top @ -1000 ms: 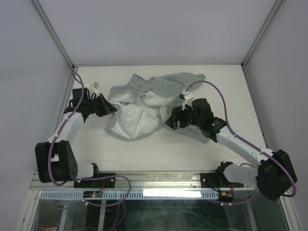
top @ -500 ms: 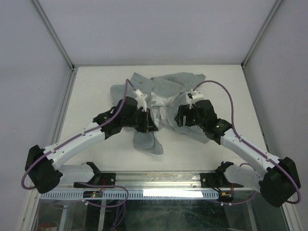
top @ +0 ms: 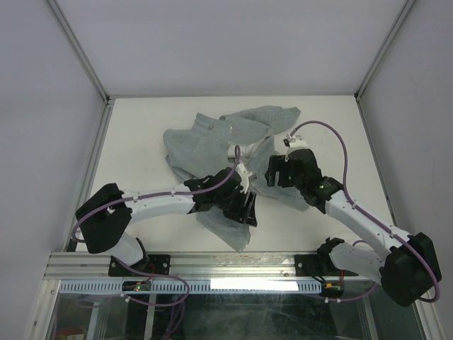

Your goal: Zip up the jacket

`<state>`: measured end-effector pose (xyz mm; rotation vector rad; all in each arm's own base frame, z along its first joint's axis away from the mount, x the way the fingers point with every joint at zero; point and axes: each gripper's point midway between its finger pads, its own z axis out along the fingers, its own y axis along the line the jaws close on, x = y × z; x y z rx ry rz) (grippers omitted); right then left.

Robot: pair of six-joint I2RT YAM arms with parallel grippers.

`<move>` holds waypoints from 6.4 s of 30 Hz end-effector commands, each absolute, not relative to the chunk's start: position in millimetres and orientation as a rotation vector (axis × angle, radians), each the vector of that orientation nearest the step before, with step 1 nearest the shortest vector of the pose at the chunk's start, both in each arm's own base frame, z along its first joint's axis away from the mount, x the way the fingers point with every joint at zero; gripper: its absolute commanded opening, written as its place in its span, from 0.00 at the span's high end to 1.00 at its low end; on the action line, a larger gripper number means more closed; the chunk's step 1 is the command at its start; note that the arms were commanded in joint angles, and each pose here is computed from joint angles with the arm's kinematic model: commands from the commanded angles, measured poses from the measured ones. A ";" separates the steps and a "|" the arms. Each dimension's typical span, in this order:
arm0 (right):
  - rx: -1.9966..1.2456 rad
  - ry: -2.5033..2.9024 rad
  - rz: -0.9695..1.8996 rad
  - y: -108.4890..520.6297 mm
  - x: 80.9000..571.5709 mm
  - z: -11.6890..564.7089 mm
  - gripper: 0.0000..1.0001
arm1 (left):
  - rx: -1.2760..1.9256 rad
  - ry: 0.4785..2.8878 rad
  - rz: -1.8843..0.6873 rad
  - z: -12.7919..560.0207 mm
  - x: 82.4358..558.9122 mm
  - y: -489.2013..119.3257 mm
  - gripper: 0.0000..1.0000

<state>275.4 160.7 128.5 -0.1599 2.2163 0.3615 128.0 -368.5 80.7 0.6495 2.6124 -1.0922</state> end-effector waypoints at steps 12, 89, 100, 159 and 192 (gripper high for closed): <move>-0.009 2.373 0.213 124.1 263.2 100.0 0.21 | 0.344 2.189 -0.963 200.4 241.0 -289.0 0.36; -0.401 2.196 1.187 288.9 223.5 201.7 1.00 | 0.130 1.877 -1.512 219.6 223.9 -282.2 0.23; -0.211 2.476 0.905 254.3 228.5 77.1 0.75 | 0.079 1.983 -1.386 189.5 225.6 -270.1 0.22; -0.598 2.721 0.390 266.2 197.3 18.3 1.00 | 0.120 2.229 -1.188 142.8 210.1 -250.4 0.21; -0.263 1.882 1.177 327.8 222.4 182.6 1.00 | -0.081 2.048 -1.557 161.3 209.9 -277.3 0.24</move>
